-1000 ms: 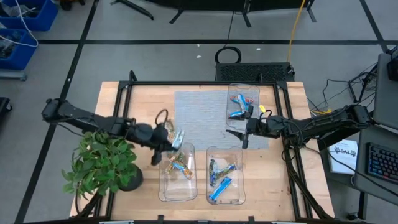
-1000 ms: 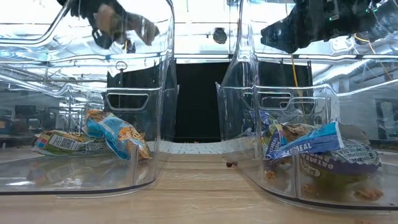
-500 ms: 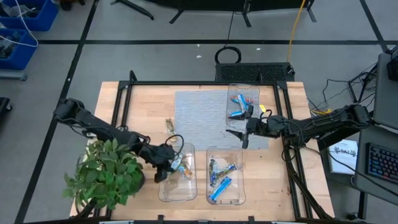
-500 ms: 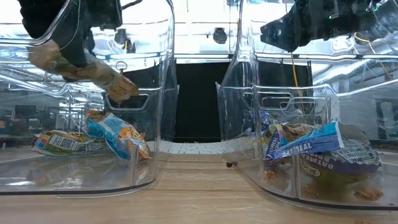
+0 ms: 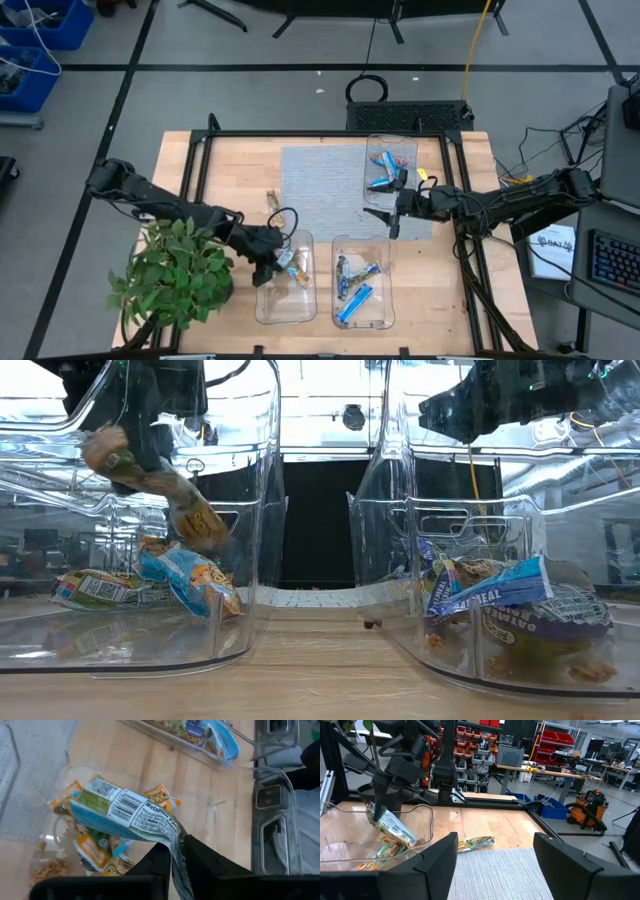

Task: Pick and place Granola Bars by type
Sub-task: Put the top yellow granola bar into the bottom left transparent bin, then put the yellow granola bar into the bottom left transparent bin

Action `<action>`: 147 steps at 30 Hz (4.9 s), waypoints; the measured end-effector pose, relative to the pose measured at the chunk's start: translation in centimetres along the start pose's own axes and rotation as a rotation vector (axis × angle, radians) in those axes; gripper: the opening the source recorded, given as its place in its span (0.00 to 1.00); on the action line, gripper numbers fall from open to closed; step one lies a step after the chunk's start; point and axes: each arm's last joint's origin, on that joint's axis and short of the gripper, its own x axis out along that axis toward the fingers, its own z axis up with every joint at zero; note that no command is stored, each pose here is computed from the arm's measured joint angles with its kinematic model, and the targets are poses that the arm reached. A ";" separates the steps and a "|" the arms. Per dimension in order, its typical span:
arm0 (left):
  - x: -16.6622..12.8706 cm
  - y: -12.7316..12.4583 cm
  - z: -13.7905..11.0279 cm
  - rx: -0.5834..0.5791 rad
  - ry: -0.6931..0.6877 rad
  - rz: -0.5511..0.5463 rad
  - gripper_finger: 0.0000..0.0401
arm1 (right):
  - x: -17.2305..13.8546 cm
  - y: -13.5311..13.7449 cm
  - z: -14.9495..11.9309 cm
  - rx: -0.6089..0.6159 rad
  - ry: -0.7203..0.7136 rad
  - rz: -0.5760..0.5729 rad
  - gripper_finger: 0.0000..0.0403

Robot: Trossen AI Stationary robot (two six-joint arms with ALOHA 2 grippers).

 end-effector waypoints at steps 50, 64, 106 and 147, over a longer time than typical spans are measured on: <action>-5.3 13.8 3.9 -0.569 -0.138 0.581 0.32 | 0.0 0.0 -0.1 -0.013 0.012 0.000 0.63; -1.8 16.7 4.1 -0.646 -0.072 0.640 0.40 | 0.0 0.0 -0.1 -0.009 0.009 0.000 0.63; -1.5 17.2 4.7 -0.602 -0.097 0.574 0.04 | 0.0 0.0 -0.1 0.000 0.008 0.002 0.63; -7.0 4.3 3.0 -0.270 -0.135 -0.041 0.02 | 0.0 -0.3 0.1 0.007 -0.011 -0.036 0.63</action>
